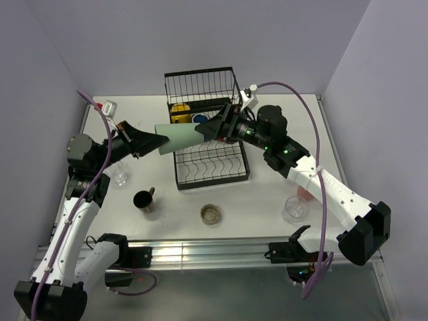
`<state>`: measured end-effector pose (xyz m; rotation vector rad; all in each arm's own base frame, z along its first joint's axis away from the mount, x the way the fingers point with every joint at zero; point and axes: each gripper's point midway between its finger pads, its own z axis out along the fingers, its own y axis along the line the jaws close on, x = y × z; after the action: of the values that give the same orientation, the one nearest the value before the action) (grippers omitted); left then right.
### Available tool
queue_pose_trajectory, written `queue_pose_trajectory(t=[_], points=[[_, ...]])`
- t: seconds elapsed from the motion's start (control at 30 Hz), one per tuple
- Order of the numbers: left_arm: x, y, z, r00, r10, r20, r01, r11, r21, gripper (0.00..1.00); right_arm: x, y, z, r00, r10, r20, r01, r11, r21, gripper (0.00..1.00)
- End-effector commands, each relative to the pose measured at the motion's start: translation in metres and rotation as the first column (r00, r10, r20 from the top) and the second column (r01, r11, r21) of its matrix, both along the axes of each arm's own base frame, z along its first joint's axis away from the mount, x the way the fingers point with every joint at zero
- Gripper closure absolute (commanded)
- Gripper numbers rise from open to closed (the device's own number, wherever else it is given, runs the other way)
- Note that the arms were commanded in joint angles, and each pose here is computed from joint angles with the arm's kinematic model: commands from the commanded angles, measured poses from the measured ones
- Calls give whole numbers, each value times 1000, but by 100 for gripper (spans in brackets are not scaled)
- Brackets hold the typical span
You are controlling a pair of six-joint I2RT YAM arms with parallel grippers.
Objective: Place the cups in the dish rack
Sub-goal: Pass the cup from the left arm to the right
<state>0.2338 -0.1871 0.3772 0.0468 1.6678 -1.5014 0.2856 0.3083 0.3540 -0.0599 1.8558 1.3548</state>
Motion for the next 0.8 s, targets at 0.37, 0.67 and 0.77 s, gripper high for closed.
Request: queue_pose_trajectory(t=[0.37,0.67,0.77], points=[[-15,-7,27,983,-132,128,146,983,-110,100,-24,13,25,984,153,96,-166,976,139,0],[-15,-7,27,978,-152,139,172,975,-144,100,-40,20,39,962,247,117,-269,930,250,1],[-14,-8,25,979,-155,136,175,973,-150,100,-42,24,38,960,256,112,-277,928,250,5]])
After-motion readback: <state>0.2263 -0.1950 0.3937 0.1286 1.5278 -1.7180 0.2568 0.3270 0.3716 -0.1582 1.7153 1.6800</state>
